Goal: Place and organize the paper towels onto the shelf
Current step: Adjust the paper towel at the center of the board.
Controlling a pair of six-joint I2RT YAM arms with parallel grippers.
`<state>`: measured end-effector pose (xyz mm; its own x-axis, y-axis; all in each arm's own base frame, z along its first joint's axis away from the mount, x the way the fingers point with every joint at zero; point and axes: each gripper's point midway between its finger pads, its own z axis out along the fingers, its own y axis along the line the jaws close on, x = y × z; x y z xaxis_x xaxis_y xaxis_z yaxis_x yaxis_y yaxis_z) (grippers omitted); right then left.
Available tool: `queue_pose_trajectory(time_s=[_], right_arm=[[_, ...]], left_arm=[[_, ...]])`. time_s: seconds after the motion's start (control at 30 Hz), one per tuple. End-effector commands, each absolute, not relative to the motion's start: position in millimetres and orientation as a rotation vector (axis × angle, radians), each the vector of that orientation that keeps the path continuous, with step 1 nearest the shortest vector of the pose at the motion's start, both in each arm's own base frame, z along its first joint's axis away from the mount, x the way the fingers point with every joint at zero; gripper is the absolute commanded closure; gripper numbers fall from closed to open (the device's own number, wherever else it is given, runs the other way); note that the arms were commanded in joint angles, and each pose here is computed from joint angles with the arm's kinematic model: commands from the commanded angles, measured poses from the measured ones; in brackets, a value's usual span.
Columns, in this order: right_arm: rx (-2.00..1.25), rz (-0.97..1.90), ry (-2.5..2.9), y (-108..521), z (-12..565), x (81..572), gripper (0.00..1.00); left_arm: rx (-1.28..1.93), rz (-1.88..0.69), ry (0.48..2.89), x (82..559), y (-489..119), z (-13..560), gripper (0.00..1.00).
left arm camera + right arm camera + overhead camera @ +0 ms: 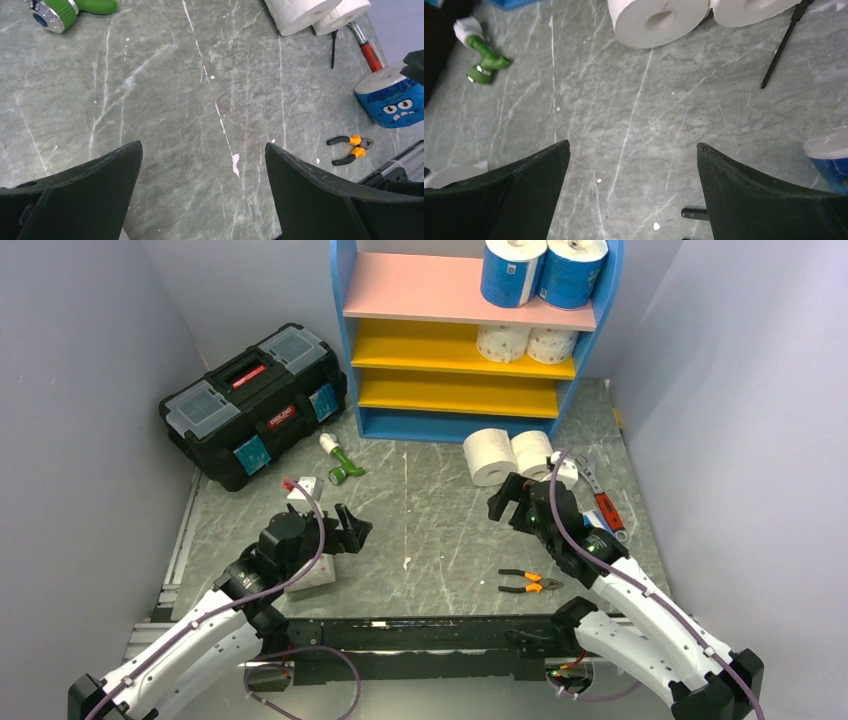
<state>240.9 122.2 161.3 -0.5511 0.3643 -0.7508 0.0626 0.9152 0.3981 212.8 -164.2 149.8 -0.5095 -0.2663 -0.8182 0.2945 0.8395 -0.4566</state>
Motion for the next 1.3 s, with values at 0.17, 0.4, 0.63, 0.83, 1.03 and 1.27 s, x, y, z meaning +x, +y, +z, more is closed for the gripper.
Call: queue_pose_trajectory(time_s=[0.17, 0.4, 0.63, 0.83, 1.03, 1.27], right_arm=[[0.633, 0.305, 1.985, 82, 183, 244, 0.00], [0.628, 0.285, 1.978, 79, 194, 245, 0.00], [0.711, 0.338, 1.908, 76, 196, 244, 0.00], [0.876, 0.122, 1.838, 22, 213, 218, 0.01], [0.915, -0.050, 1.896, 3, 211, 207, 0.00], [0.810, 0.250, 1.858, 39, 205, 240, 0.01]], left_arm=[[0.000, -0.828, 1.916, 211, -180, 158, 0.01], [0.029, -0.886, 1.943, 208, -192, 149, 0.01], [0.035, -0.939, 1.934, 207, -200, 149, 0.01], [0.015, -0.968, 1.927, 205, -202, 139, 0.01], [0.013, -1.031, 1.960, 203, -213, 127, 0.01], [0.044, -1.038, 1.982, 205, -221, 130, 0.01]])
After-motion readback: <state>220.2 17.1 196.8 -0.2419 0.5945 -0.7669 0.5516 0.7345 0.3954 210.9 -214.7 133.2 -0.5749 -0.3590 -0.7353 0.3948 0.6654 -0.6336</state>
